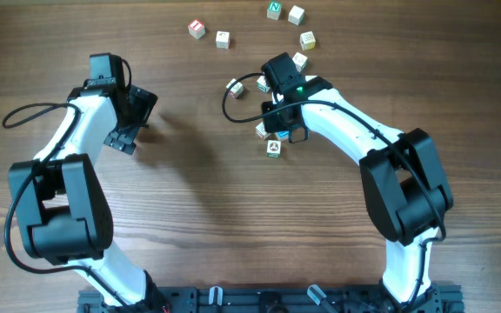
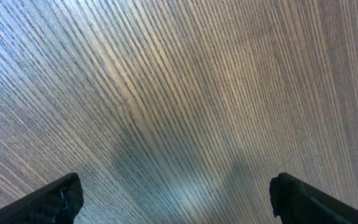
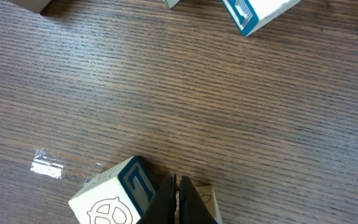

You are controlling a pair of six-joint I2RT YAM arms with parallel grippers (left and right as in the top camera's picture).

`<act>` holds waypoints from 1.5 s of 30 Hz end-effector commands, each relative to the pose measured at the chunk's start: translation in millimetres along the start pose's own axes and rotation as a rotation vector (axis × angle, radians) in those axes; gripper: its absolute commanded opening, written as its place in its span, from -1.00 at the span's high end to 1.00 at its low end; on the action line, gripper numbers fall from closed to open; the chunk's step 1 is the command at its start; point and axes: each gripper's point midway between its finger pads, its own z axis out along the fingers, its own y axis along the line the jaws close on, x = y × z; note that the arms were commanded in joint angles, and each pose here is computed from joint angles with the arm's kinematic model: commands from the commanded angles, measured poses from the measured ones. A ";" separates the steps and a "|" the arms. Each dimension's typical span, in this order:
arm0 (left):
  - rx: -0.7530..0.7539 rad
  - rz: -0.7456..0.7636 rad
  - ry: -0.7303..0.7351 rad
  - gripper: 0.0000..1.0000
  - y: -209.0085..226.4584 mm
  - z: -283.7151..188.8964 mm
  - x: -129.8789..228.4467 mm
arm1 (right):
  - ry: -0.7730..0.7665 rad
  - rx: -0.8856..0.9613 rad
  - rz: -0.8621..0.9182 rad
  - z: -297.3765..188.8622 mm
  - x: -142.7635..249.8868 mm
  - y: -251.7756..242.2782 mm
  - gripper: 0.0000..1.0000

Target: Form a circle

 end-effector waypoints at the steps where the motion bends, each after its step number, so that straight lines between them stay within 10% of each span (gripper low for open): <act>1: -0.009 -0.011 0.006 -1.00 1.3 4.0 0.3 | -0.016 0.063 0.035 6.1 -3.5 -10.0 0.91; 11: -0.009 -0.011 0.006 -1.00 1.3 4.0 0.3 | -0.063 0.227 0.240 -13.8 -11.4 -48.1 0.91; 45: -0.009 -0.011 0.006 -1.00 1.3 4.0 0.3 | 0.015 0.066 0.102 -6.5 0.2 -20.3 0.91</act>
